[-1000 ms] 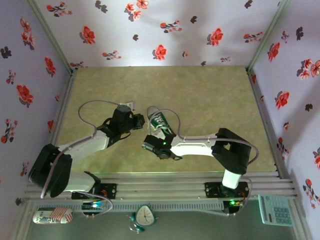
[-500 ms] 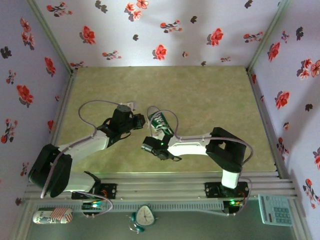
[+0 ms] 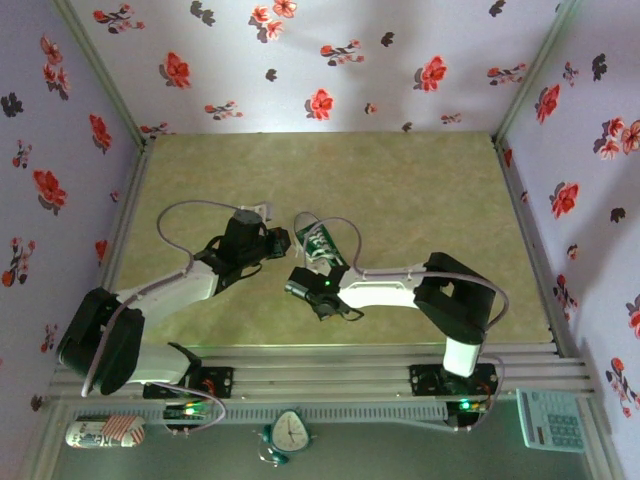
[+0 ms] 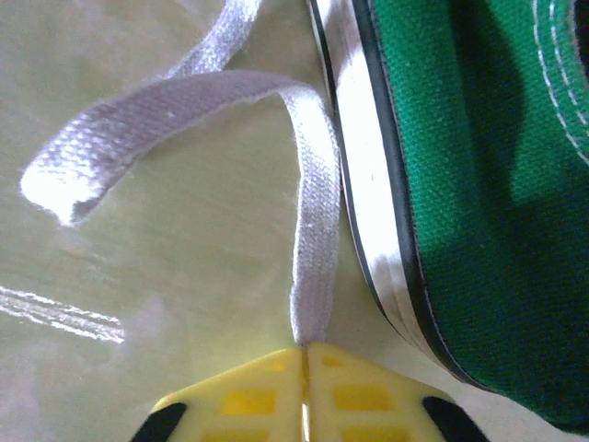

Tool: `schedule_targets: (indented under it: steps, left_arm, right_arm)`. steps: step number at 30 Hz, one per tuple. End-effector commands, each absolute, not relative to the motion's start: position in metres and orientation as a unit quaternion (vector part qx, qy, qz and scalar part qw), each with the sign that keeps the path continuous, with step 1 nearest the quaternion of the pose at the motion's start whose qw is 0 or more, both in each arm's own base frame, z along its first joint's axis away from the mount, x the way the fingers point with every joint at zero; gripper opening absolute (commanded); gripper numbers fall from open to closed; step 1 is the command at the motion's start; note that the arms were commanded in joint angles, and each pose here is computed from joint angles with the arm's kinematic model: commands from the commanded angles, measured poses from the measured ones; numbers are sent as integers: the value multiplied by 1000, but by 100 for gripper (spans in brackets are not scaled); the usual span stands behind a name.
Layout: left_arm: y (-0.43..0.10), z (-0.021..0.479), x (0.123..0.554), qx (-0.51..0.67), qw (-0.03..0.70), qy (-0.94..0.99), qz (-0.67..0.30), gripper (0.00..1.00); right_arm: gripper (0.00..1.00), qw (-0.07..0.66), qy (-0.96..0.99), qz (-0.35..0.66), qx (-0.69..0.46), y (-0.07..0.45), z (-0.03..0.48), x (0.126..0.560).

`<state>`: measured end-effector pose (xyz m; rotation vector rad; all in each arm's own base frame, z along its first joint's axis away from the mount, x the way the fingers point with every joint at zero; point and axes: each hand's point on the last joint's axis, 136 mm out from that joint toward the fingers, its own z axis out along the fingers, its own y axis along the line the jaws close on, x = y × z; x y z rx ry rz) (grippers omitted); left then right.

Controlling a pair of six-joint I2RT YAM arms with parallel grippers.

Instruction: Tie the shoes

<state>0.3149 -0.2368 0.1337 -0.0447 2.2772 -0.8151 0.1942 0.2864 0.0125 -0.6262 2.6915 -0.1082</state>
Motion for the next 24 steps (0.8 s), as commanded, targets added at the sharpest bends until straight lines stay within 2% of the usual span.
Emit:
schedule_targets:
  steps: [1,2,12,24]
  left_arm:
    - [-238,146,318,-15,367,870,-327,0]
    - [-237,146,318,-15,367,870,-327,0]
    - [-247,168,301,46,392,838,-377,0]
    - [-257,184,285,100,394,818,-406,0]
  right_arm:
    - [3,154,964,-63,-208,262,-15,186]
    - [0,163,963,-57,-209,264,-10,187]
    - [0,309,909,85,-266,291,95,197]
    - [0,368,864,75,-335,273,150,214]
